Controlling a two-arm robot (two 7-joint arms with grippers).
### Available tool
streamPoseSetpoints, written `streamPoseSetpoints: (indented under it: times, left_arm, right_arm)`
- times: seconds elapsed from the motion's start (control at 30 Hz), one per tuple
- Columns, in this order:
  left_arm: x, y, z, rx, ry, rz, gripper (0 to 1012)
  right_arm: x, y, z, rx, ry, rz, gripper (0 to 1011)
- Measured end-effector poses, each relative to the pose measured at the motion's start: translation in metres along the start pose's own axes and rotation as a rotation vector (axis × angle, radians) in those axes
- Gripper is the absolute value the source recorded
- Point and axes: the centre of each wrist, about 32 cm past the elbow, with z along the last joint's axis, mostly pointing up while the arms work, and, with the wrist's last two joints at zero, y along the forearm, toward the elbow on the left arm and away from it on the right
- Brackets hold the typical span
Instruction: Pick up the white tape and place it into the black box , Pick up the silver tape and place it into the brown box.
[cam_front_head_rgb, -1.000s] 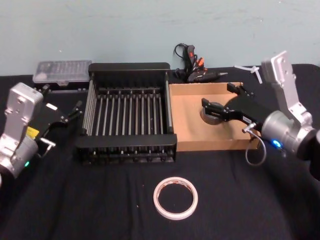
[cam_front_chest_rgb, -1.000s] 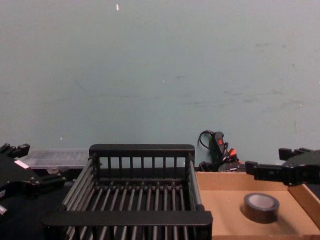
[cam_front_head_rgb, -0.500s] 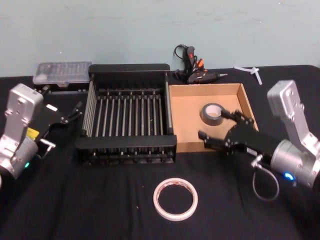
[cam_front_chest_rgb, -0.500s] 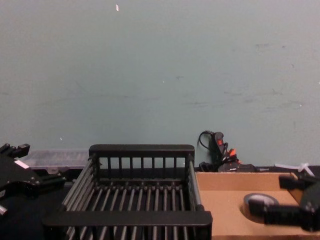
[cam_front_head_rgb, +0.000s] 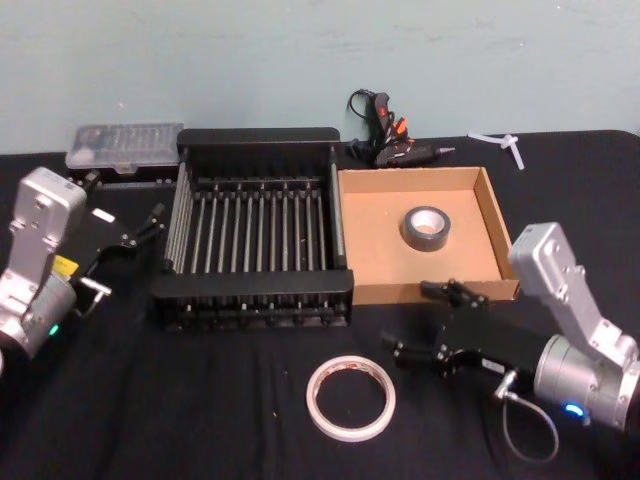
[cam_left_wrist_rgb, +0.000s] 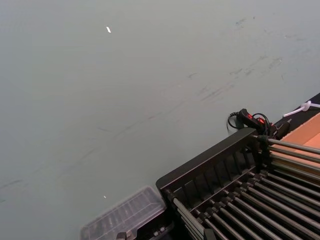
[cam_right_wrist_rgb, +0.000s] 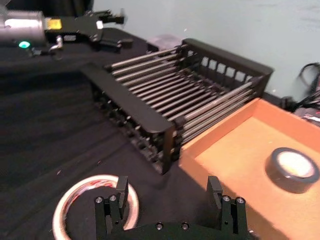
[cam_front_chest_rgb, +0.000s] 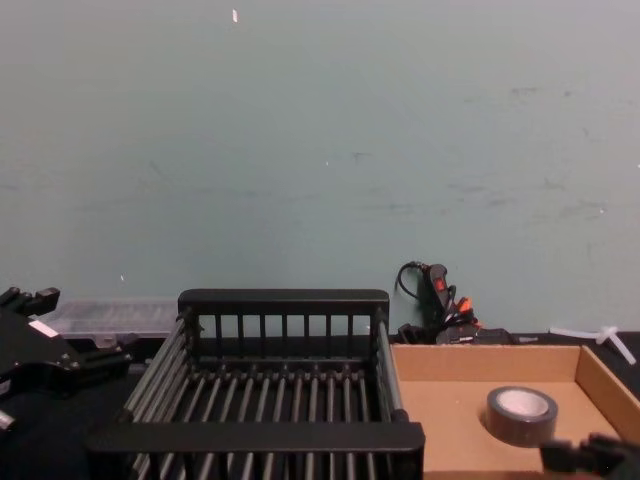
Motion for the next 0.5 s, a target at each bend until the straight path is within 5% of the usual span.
streamPoseSetpoints:
  times: [0.5]
  left_arm:
    - [0.0,0.0,0.0,0.0,0.0,0.0,1002]
  right_arm:
    - [-0.0144,0.013,-0.01,-0.07,-0.012,0.063,1002]
